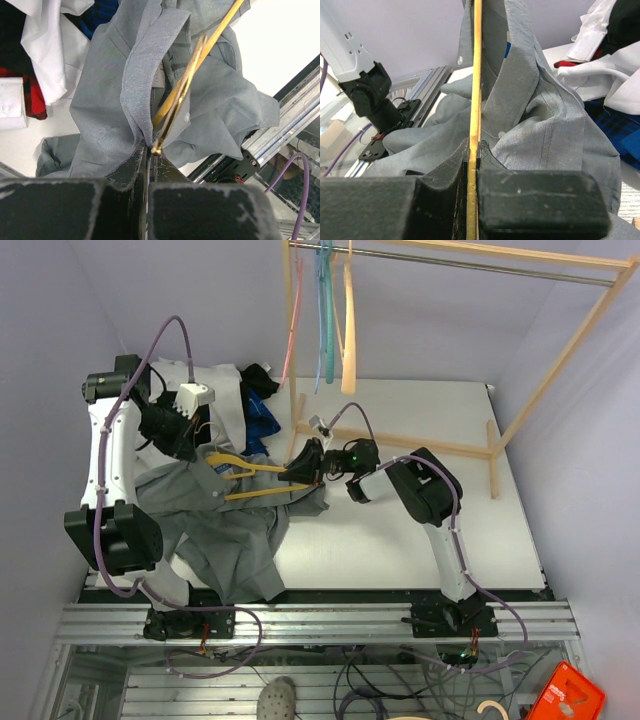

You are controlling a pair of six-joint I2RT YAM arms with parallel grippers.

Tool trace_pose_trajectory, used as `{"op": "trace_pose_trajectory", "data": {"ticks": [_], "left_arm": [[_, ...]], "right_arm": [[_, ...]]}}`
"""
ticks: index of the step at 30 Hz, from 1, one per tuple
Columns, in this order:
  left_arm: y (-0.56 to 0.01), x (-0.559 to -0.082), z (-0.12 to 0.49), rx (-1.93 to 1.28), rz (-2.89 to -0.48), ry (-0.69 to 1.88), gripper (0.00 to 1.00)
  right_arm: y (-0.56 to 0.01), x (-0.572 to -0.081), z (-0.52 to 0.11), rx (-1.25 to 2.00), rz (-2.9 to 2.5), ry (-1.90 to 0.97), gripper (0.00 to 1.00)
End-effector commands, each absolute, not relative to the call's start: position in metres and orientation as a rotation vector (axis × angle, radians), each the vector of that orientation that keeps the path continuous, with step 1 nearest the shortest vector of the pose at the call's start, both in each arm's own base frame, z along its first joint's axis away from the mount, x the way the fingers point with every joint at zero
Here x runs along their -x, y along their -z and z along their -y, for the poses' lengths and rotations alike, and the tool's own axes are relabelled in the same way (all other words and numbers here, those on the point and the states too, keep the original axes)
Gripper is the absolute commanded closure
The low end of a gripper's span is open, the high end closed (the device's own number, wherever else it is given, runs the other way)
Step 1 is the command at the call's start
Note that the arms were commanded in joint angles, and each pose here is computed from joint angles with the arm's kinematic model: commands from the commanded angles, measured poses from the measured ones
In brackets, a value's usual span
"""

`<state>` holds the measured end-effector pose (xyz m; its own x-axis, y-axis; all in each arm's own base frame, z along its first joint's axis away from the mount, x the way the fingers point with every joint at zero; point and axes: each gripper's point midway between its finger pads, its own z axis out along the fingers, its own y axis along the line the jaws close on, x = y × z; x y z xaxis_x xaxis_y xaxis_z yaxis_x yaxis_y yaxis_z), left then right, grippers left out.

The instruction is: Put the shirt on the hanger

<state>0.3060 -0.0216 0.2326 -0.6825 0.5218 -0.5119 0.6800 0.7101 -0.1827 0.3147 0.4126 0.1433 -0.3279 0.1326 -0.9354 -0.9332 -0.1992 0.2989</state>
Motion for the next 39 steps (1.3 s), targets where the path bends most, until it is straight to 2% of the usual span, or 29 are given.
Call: {"op": "trace_pose_trajectory", "data": {"ticks": [1,18,32,39], "left_arm": [[-0.243,-0.300,0.024,-0.947,-2.478,0.462,0.93],[-0.236,-0.300,0.041,-0.975,-2.466,0.555,0.93],[-0.230,-0.312,0.041,-0.979,-2.487,0.555,0.90],[-0.215,-0.303,0.040,-1.010,-2.527,0.568,0.69]], "right_arm": [[-0.162,-0.320,-0.414,1.063,-1.063,-1.568,1.00],[-0.179,-0.318,-0.428,1.065,-1.016,-1.605,1.00],[-0.178,-0.294,-0.433,1.093,-0.980,-1.682,1.00],[-0.183,-0.290,-0.435,1.095,-0.953,-1.699,1.00]]}}
